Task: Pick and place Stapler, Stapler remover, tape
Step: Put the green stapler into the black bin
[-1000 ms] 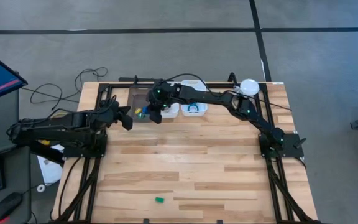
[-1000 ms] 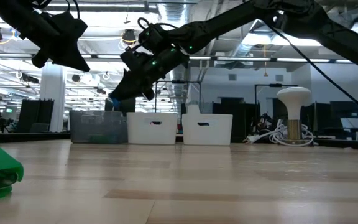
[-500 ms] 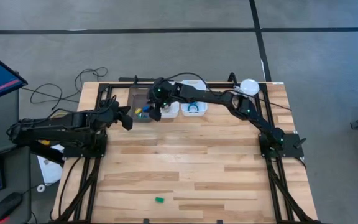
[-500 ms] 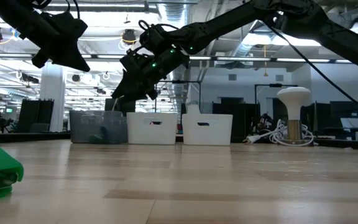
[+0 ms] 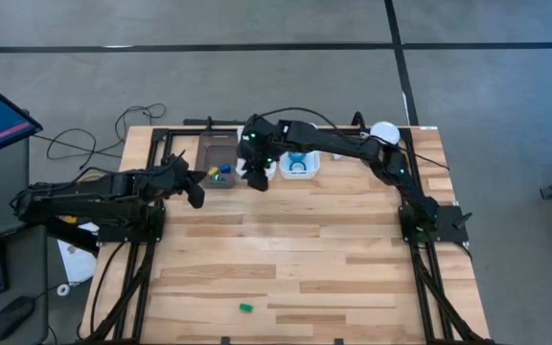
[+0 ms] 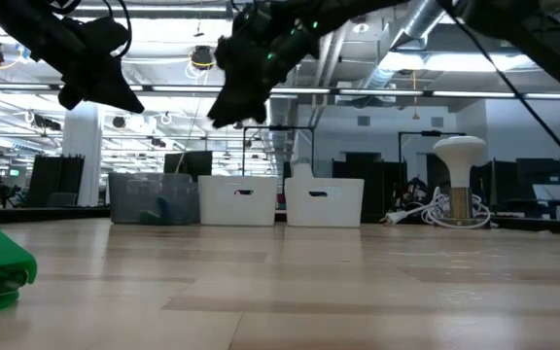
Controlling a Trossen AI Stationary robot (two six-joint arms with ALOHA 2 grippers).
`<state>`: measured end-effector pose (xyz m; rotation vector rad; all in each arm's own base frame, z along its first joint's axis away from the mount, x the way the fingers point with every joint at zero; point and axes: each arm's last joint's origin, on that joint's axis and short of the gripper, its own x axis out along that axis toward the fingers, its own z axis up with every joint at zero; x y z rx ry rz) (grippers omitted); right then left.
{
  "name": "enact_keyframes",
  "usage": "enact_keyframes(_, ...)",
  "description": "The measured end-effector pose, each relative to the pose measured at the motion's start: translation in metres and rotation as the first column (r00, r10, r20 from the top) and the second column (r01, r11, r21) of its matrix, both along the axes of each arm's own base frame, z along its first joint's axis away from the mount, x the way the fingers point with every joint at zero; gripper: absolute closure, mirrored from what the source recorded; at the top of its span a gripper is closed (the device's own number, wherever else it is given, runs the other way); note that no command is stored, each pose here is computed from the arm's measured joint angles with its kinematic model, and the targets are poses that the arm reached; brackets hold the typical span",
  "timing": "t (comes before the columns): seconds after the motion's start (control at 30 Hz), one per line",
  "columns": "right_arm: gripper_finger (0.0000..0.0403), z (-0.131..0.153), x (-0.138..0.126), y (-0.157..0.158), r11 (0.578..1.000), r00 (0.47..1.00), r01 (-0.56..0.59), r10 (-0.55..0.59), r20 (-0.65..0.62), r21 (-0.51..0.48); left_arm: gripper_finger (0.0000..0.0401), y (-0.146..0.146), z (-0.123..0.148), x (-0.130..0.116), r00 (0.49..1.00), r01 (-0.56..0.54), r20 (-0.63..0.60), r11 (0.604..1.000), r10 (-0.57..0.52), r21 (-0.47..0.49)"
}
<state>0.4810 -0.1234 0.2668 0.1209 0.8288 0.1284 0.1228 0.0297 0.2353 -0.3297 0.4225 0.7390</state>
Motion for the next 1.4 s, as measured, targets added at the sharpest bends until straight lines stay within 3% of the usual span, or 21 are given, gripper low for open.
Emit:
enact_keyframes(0.17,0.0300,0.016,-0.016,0.019,0.997,0.996,-0.077,0.076,-0.049,-0.022,0.0398,-0.001,0.000,0.001,0.998,0.059,-0.012,0.998,-0.059,-0.001)
enact_keyframes(0.43,0.0347,0.021,-0.052,0.038,0.994,0.993,-0.104,0.103,-0.051,-0.022,0.0398,-0.006,0.002,0.005,0.993,0.120,0.011,0.993,-0.120,-0.004)
enact_keyframes(0.7,0.0397,0.018,-0.110,0.050,1.000,0.989,-0.020,0.021,0.146,-0.009,0.0398,-0.015,0.006,0.030,0.976,0.199,0.084,0.979,-0.202,0.041)
enact_keyframes(0.83,0.0399,0.021,-0.144,0.058,1.000,0.979,0.002,-0.001,0.203,-0.002,0.0398,-0.024,0.001,0.049,0.959,0.269,0.072,0.960,-0.275,0.075)
enact_keyframes(1.07,0.0401,0.023,-0.198,0.067,0.982,0.946,0.188,-0.175,0.274,-0.021,0.0398,-0.054,-0.006,0.083,0.924,0.382,-0.038,0.921,-0.380,0.077)
enact_keyframes(1.23,0.0401,0.015,-0.232,0.072,0.946,0.865,0.321,-0.311,0.395,0.043,0.0398,-0.079,0.004,0.108,0.870,0.491,-0.115,0.863,-0.479,0.117)
enact_keyframes(1.4,0.0402,-0.006,-0.259,0.076,0.910,0.831,0.402,-0.407,0.379,0.096,0.0398,-0.098,0.006,0.114,0.816,0.556,-0.235,0.829,-0.529,0.064)
